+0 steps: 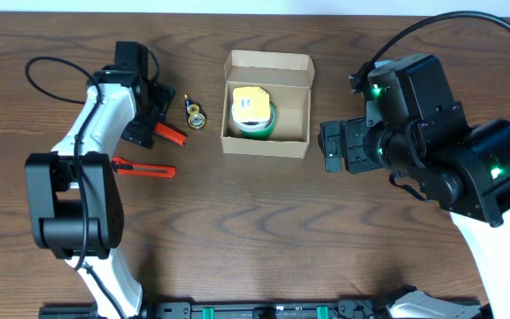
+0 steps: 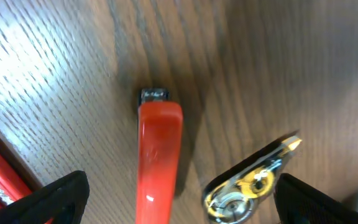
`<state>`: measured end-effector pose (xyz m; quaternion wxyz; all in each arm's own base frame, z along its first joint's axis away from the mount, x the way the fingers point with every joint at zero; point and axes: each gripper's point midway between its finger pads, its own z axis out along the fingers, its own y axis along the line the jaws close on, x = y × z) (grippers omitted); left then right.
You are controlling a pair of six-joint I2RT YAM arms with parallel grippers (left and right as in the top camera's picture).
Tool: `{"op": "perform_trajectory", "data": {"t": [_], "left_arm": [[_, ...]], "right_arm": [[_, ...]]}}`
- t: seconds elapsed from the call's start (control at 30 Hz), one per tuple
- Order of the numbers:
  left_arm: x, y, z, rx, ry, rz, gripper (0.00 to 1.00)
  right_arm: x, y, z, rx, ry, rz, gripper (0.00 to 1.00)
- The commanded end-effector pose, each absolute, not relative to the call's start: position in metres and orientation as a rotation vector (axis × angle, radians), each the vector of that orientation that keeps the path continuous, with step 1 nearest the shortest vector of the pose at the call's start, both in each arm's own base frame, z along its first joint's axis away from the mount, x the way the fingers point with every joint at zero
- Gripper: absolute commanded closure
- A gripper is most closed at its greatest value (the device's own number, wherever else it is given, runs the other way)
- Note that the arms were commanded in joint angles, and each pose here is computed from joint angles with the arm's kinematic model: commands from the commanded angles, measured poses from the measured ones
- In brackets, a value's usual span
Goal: Pack container
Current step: 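Reach the left gripper to the red stapler, then grasp the red stapler with the left gripper and lift it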
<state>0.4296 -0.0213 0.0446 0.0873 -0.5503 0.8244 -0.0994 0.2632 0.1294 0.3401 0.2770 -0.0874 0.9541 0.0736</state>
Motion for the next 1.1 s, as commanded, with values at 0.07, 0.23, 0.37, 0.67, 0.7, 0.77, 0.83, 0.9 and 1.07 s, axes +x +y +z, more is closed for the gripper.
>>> {"op": "perform_trajectory", "data": {"t": [0.07, 0.23, 0.37, 0.67, 0.7, 0.77, 0.83, 0.9, 1.07], "left_arm": [[0.43, -0.025, 0.033, -1.627, 2.504, -0.282, 0.0], [0.429, -0.017, 0.025, -1.63, 2.494, -0.214, 0.11], [0.429, -0.01, 0.025, -1.625, 2.475, -0.164, 0.11], [0.428, -0.01, 0.016, -1.642, 2.479, -0.148, 0.13], [0.429, -0.01, 0.015, -1.643, 2.479, -0.148, 0.13], [0.428, -0.01, 0.014, -1.65, 2.478, -0.146, 0.12], [0.428, -0.01, 0.013, -1.654, 2.477, -0.144, 0.12], [0.428, -0.01, 0.013, -1.655, 2.477, -0.144, 0.12], [0.426, -0.01, 0.006, -1.667, 2.491, -0.135, 0.15]], "right_arm": [[0.264, 0.127, 0.34, -0.243, 2.56, 0.184, 0.01], [0.264, 0.127, 0.34, -0.243, 2.56, 0.184, 0.01], [0.264, 0.127, 0.34, -0.243, 2.56, 0.184, 0.01], [0.264, 0.127, 0.34, -0.243, 2.56, 0.184, 0.01], [0.264, 0.127, 0.34, -0.243, 2.56, 0.184, 0.01], [0.264, 0.127, 0.34, -0.243, 2.56, 0.184, 0.01], [0.264, 0.127, 0.34, -0.243, 2.56, 0.184, 0.01], [0.264, 0.127, 0.34, -0.243, 2.56, 0.184, 0.01], [0.264, 0.127, 0.34, -0.243, 2.56, 0.184, 0.01]]}}
